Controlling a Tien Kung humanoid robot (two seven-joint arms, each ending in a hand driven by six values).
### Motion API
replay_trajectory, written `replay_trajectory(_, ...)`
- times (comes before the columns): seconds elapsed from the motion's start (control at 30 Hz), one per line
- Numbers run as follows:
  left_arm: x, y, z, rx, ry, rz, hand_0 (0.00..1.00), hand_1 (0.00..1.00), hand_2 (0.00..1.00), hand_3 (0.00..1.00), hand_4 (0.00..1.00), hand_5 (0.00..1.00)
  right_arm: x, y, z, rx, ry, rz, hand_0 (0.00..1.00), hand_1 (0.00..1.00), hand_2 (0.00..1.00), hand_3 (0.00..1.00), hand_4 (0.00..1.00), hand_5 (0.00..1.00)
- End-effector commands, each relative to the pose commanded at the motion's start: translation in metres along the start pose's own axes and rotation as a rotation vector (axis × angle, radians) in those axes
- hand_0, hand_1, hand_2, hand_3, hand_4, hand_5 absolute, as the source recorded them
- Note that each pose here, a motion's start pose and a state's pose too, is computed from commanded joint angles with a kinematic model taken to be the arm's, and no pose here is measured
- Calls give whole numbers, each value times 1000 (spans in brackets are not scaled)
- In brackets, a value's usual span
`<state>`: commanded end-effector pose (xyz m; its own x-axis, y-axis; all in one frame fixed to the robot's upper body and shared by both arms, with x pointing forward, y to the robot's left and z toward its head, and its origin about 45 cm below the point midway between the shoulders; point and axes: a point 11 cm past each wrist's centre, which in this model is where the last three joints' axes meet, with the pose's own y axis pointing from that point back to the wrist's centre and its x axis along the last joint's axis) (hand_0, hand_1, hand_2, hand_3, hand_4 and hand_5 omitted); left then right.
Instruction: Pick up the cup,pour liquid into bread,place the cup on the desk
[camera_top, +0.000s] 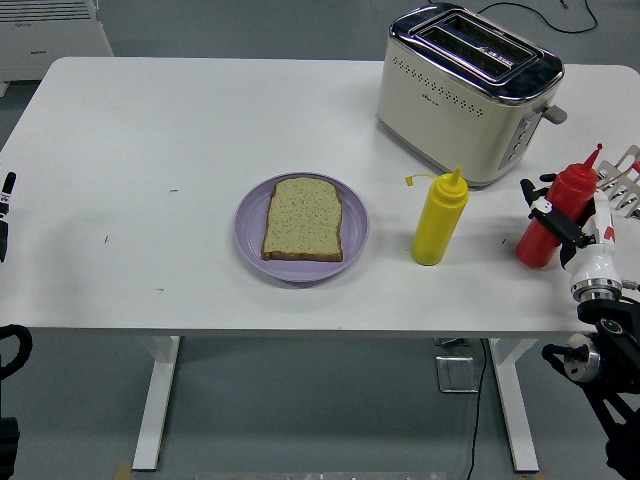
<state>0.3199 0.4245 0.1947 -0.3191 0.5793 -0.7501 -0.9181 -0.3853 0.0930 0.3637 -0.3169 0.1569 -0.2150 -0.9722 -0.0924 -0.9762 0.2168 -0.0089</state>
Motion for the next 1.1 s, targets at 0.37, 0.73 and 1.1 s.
replay_trajectory(0.37,0,0,0,-1,1,1,781,739,738,667,518,954,6,-3,-9,4,-46,24,15,45,186,288,833,144)
replay_trajectory(0.73,-1,-1,1,-4,3,-3,778,736,734,663,519,951,5,-29,-115,254,103,-32,47,76,217,312,788,121)
replay_trajectory(1.1,0,0,2,-6,3,-1,778,735,733,662,519,949,-54,-43,-202,491,567,-167,56,84,230,319,773,135)
